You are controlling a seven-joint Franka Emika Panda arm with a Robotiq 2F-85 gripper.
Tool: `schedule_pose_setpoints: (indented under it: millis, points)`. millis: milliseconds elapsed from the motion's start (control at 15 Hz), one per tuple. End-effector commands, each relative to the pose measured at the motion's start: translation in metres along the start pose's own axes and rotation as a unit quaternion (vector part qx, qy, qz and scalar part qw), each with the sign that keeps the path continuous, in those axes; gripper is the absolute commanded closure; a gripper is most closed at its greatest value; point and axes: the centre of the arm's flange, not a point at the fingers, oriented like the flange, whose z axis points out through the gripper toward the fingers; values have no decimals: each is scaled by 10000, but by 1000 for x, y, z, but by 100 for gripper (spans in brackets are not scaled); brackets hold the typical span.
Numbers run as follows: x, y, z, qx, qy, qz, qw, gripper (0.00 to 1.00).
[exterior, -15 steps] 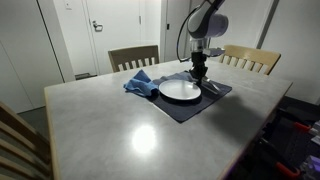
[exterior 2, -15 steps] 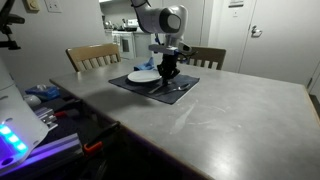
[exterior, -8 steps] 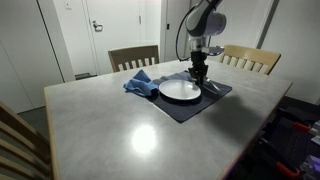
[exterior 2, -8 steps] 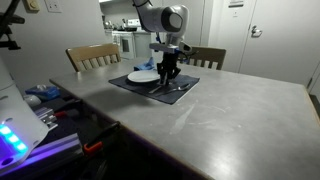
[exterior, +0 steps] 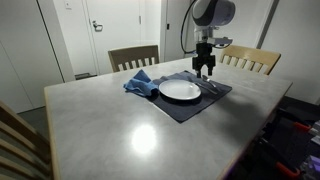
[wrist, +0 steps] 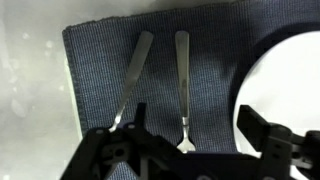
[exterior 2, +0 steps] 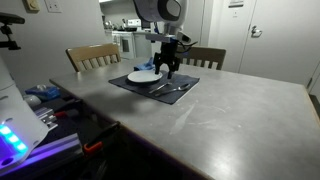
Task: Take the fork from the plate and put it on the table
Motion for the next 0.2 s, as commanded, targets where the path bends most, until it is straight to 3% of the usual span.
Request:
schedule_pose_setpoints:
  millis: [0, 133]
  points:
    - [-25, -2, -16, 8, -66, 76, 9999, 0]
    - [-27, -3, -19, -9, -45, 62, 10000, 0]
